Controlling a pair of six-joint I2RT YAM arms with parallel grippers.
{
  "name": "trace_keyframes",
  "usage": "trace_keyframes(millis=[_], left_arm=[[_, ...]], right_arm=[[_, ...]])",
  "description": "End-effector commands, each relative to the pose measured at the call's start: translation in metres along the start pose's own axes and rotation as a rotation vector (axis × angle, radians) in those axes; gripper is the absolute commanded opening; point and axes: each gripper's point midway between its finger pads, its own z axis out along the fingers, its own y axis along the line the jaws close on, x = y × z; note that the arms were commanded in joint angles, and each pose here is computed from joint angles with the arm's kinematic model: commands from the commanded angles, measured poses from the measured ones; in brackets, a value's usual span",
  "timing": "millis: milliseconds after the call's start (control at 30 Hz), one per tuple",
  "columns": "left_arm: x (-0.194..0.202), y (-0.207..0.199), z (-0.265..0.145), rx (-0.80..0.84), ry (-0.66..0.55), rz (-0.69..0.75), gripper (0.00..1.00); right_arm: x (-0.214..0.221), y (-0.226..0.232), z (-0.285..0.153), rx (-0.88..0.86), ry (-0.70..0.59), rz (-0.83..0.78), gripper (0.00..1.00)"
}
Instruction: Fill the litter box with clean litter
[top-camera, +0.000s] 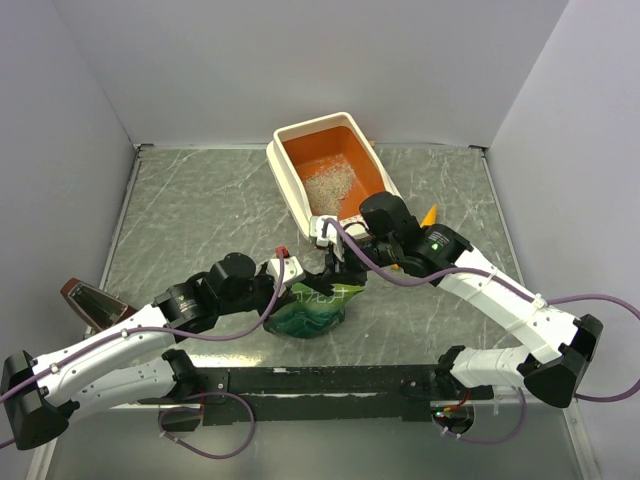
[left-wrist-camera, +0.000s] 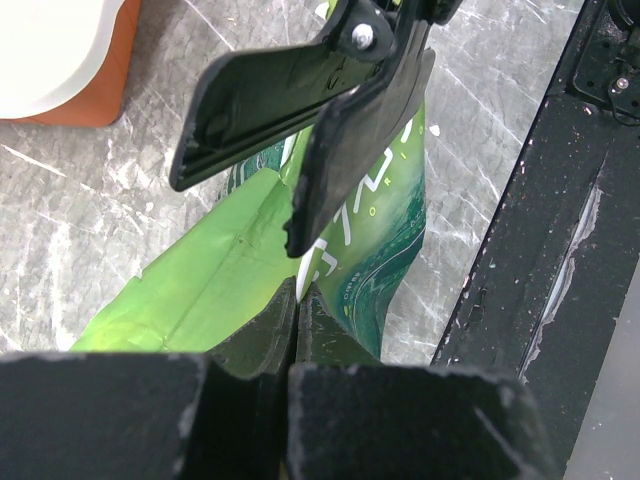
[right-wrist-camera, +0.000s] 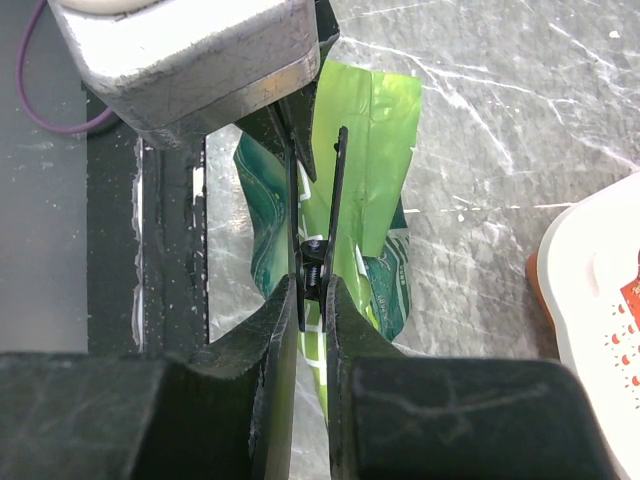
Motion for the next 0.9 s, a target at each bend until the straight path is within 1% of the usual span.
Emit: trace_keyframes(millis=[0, 133, 500, 633, 867], left_arm=[[-0.01, -0.005, -0.002, 0.014, -0.034, -0.005, 0.01], [-0.009, -0.005, -0.002, 0.016, -0.03, -0.007, 0.01], [-0.011, -0.006, -0.004, 0.017, -0.039, -0.009, 0.01], [-0.011, -0.005, -0.004, 0.014, -0.039, -0.007, 0.01], [-0.013, -0.004, -0.005, 0.006, -0.043, -0.01, 0.01]], right_arm=[[-0.036, -0.007, -0.014, 0.045, -0.092, -0.119, 0.0], [-0.04, -0.003, -0.017, 0.038, -0.1, -0.126, 0.0], [-0.033, -0.002, -0.01, 0.029, -0.089, -0.121, 0.0], [-0.024, 0.0, -0.002, 0.004, -0.073, -0.104, 0.0], [-0.002, 0.003, 0.01, -0.028, -0.009, -0.057, 0.0]])
